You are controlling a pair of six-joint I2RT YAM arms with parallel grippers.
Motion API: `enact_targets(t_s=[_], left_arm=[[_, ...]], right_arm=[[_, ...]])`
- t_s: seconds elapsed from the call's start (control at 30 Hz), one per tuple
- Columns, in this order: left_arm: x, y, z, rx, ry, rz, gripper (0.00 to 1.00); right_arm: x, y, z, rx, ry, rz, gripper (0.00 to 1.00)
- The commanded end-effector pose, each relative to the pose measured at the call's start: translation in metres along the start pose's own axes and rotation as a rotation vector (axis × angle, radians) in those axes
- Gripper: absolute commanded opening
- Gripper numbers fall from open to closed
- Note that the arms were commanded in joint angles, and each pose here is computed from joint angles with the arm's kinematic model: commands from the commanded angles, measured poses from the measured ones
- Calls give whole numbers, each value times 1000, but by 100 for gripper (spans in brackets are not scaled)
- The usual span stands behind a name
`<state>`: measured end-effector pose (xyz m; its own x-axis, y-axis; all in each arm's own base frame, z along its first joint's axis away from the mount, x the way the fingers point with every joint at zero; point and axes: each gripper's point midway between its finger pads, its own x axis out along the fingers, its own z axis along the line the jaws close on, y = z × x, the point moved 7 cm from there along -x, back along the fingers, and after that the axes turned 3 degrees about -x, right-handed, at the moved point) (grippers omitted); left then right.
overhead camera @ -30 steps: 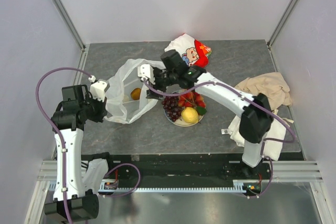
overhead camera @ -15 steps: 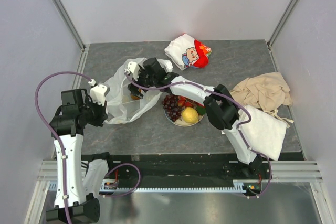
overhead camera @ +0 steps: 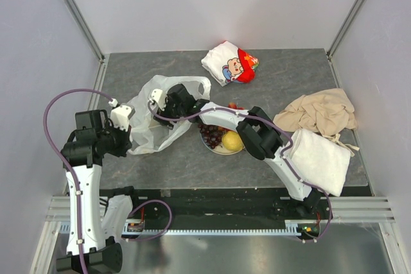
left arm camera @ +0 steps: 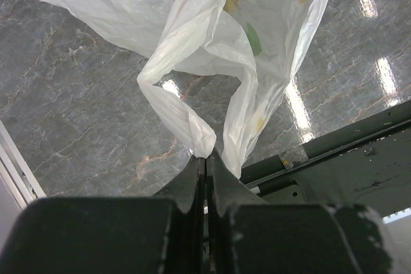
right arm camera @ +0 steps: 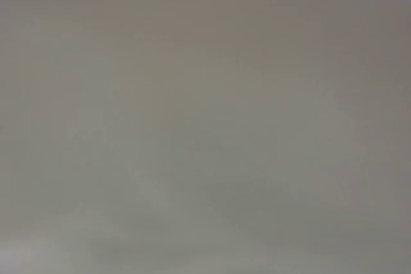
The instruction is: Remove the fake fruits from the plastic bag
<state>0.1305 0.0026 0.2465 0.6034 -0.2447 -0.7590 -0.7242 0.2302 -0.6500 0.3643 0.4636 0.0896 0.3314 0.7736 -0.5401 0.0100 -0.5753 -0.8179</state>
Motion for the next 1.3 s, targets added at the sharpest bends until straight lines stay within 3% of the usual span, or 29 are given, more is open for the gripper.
enact_targets(t_s=[0.0, 0.2, 0.3, 0.6, 0.97, 1.27], left_arm=[[-7, -4, -2, 30, 10, -29, 2], [-5, -4, -2, 27, 16, -27, 2], [-5, -4, -3, 29, 18, -34, 2], [4, -7, 2, 21, 9, -47, 1], [10, -31, 14, 28, -21, -111, 1], [14, -49, 18, 20, 6, -145, 2]], right_arm=[[2, -27, -3, -49, 38, -69, 81], [-3, -32, -3, -65, 67, -62, 60], [-27, -64, -7, -58, 63, -127, 54], [-111, -142, 16, -19, -43, -254, 53], [-219, -65, 65, -193, -244, -25, 52], [-248, -11, 35, -171, -120, 162, 50]])
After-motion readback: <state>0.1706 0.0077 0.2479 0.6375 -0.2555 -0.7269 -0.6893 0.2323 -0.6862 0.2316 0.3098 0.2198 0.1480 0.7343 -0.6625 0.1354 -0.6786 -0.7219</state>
